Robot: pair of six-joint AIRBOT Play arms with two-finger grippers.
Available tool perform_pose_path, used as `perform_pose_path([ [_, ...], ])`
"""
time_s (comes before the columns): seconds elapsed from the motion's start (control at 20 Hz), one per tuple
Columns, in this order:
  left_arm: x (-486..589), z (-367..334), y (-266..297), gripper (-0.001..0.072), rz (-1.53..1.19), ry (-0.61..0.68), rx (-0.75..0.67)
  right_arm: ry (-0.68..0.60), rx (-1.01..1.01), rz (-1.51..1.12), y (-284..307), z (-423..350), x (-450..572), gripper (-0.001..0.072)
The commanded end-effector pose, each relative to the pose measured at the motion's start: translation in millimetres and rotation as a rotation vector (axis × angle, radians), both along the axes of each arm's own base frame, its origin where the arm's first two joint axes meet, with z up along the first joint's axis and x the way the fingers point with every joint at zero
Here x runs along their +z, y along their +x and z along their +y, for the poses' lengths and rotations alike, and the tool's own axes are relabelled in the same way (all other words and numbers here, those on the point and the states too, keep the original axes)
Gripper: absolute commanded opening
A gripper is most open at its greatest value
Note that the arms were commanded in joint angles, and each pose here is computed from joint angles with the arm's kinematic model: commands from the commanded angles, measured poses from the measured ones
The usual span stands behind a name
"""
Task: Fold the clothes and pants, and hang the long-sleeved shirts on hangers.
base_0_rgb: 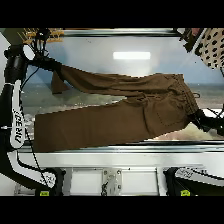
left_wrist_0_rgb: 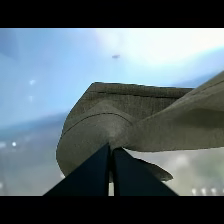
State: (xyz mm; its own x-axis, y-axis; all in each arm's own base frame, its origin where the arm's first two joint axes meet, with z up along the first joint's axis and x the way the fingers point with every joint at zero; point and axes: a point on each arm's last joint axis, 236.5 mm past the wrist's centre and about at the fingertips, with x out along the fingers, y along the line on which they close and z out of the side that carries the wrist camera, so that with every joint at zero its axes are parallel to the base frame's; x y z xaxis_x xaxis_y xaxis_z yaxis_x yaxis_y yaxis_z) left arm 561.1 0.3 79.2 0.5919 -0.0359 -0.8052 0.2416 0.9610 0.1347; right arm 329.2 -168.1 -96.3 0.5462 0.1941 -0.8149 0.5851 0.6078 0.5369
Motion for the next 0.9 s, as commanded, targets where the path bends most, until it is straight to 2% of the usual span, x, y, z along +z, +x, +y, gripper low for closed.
perform_pose_path([
  [0.0,-1.1,-0.2,-1.0,0.0005,0.006,0.001,-0.002,-0.067,0.023,0.007,5.2,-2.9,-4.1,0.0124],
  [0.05,-1.5,-0.2,-1.6,0.0005,0.009,0.001,-0.002,-0.080,0.046,0.023,0.9,-2.5,-5.4,0.0020],
  [0.25,-1.9,-0.2,-2.3,0.0005,0.013,0.002,-0.002,-0.227,0.108,0.161,-39.0,-17.5,10.8,0.0018],
  [0.4,-3.3,-0.3,-4.1,0.0005,0.022,0.002,-0.003,-0.349,0.268,0.385,-113.3,-15.2,34.7,0.0018],
  [0.5,-2.9,-0.3,-3.5,0.0005,0.019,0.001,-0.003,-0.393,0.220,0.422,-138.6,-10.6,49.0,0.0019],
  [0.75,-3.7,-0.5,-4.7,0.0005,0.025,0.001,-0.003,-0.315,0.192,0.489,-181.4,28.7,51.4,0.0033],
  [0.8,-3.8,-0.4,-4.9,0.0005,0.026,0.001,-0.003,-0.314,0.192,0.489,-181.1,29.0,51.7,0.0192],
  [0.85,-3.9,-0.5,-4.9,0.0005,0.026,0.001,-0.003,-0.317,0.190,0.486,-180.2,28.2,52.0,0.0495],
])
